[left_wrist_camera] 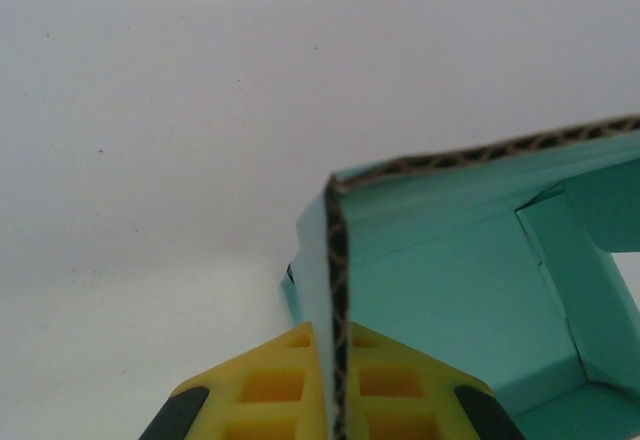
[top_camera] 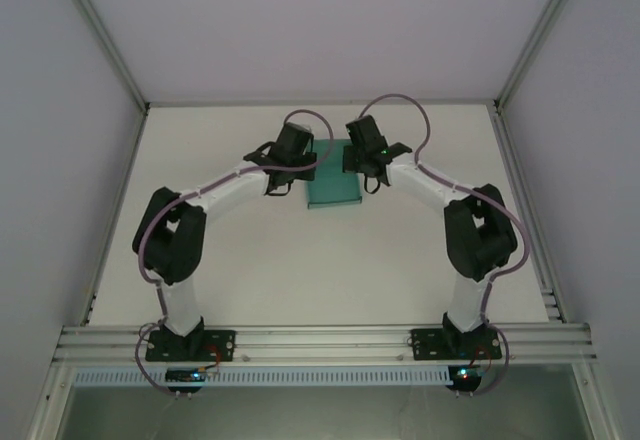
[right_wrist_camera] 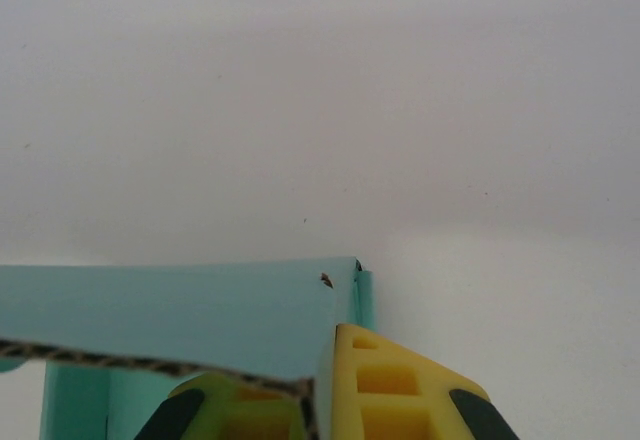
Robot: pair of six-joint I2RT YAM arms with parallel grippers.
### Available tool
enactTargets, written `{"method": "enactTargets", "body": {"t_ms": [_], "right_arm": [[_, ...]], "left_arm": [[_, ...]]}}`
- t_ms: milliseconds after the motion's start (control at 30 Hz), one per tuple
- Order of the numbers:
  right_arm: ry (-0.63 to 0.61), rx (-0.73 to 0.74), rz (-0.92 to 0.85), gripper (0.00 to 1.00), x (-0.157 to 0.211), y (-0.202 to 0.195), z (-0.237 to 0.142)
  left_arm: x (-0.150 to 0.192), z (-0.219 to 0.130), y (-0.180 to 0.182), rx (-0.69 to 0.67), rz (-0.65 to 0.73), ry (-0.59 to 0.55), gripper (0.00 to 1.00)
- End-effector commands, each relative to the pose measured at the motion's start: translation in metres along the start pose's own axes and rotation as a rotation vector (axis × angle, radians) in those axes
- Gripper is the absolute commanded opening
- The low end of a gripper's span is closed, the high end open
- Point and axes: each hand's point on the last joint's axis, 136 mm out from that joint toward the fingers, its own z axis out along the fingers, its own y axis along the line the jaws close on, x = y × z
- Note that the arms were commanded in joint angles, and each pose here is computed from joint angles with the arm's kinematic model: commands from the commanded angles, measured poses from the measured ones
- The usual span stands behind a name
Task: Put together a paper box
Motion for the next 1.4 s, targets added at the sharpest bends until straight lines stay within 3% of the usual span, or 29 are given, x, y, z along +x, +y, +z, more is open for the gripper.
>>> {"method": "enactTargets", "body": {"t_ms": [0, 200, 367, 733, 833, 967, 1367], "right_arm": [[-0.139, -0.081, 0.043, 0.00, -0.031, 0.037, -0.001], [-0.115, -0.107, -0.014, 0.00, -0.017, 0.053, 0.003], [-0.116, -0.099, -0.041, 0.00, -0.005, 0.054, -0.002], [-0.187, -0.065, -0.088, 0.00, 0.022, 0.038, 0.003], [-0.259, -0.072, -0.167, 0.00, 0.032, 0.038, -0.003], [-0.250, -0.077, -0.195, 0.00, 0.054, 0.033, -0.001], [-0.182, -0.005, -0.238, 0.00, 0.101, 0.002, 0.005]], "left_arm": [[-0.020, -0.001, -0.038, 0.131, -0.038, -0.066, 0.00], [-0.033, 0.005, -0.053, 0.192, -0.069, -0.097, 0.00], [-0.026, 0.009, -0.060, 0.235, -0.089, -0.087, 0.00], [0.053, 0.022, -0.037, 0.225, -0.041, 0.001, 0.00], [0.068, 0.014, -0.030, 0.223, -0.036, 0.016, 0.01], [0.070, 0.003, -0.027, 0.222, -0.042, 0.011, 0.10], [0.068, -0.047, -0.013, 0.188, 0.007, 0.037, 0.51]]}}
